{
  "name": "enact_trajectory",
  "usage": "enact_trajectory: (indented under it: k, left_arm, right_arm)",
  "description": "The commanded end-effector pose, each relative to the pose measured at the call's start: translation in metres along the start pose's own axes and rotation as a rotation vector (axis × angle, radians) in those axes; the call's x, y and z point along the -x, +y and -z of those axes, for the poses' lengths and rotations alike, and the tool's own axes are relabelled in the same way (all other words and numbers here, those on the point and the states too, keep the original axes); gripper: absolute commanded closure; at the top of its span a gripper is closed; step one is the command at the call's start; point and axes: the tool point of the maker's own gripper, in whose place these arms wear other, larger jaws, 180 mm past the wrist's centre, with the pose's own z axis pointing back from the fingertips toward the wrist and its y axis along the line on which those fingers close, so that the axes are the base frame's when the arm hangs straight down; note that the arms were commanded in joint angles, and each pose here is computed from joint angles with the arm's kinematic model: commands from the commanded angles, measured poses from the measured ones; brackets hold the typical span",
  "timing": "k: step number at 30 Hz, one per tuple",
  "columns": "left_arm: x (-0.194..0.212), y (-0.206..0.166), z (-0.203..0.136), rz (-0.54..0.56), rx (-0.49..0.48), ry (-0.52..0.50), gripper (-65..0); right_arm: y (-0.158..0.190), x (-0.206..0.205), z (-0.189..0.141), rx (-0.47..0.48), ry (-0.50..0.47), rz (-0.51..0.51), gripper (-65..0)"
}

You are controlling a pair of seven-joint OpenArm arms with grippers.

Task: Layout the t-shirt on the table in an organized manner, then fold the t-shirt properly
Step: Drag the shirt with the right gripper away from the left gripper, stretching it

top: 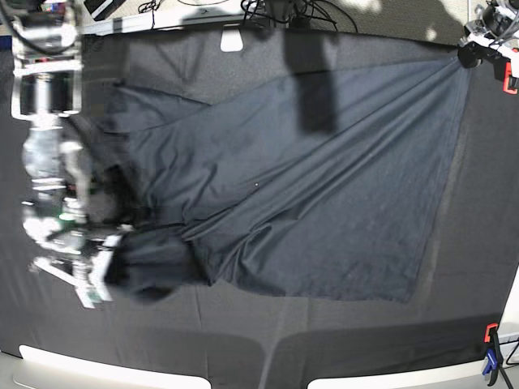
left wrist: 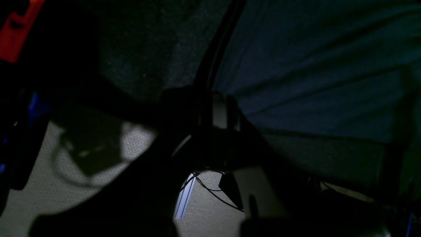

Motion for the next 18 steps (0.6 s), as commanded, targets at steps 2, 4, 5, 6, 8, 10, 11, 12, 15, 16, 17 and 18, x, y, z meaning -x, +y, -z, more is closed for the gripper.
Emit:
enact_trajectory:
  k: [2,4,5,6,8,10,11,12,15,16,17,18]
  left_arm:
    - [-0.010,0.004,-0.006,0.021,-0.012,-0.024,0.0]
    - [-0.010,0.004,-0.006,0.021,-0.012,-0.023,0.0]
    - [-0.010,0.004,-0.006,0.021,-0.012,-0.023,0.0]
    - [-0.010,0.004,-0.006,0.021,-0.012,-0.023,0.0]
    - [-0.010,0.004,-0.006,0.021,-0.012,-0.023,0.0]
    - [-0.010,0.004,-0.006,0.021,-0.012,-0.023,0.0]
    - [-0.010,0.004,-0.006,0.021,-0.012,-0.023,0.0]
    - [-0.010,0.004,-0.006,0.021,-0.012,-0.023,0.0]
    - [-0.010,0.004,-0.006,0.021,-0.012,-0.023,0.0]
    - [-0.010,0.004,-0.006,0.021,-0.012,-0.023,0.0]
    - [-0.010,0.004,-0.006,0.021,-0.012,-0.023,0.0]
    - [-0.010,0.004,-0.006,0.021,-0.012,-0.023,0.0]
  right_arm:
    - [-0.021,-0.015,-0.005,0.041,-0.049,0.000,0.0]
    - [-0.022,-0.013,-0.003,0.041,-0.045,0.001,0.0]
    - [-0.021,-0.012,-0.002,0.039,-0.045,0.002,0.0]
    - [-0.021,-0.011,-0.001,0.036,-0.044,0.005,0.0]
    - [-0.020,-0.006,0.003,0.031,-0.037,0.010,0.0]
    - [-0.019,-0.003,0.005,0.027,-0.037,0.014,-3.9]
    - [-0.018,-0.002,0.006,0.023,-0.037,0.018,-8.5]
    - [-0.016,-0.004,0.006,0.010,-0.045,0.033,-13.4]
    - [-0.010,-0.016,0.005,-0.042,-0.091,0.100,-23.3]
    - [-0.009,-0.023,0.004,-0.062,-0.112,0.128,-24.0]
    - [-0.009,-0.033,0.003,-0.080,-0.138,0.156,-24.0]
    - [-0.009,-0.042,0.001,-0.101,-0.156,0.185,-24.0]
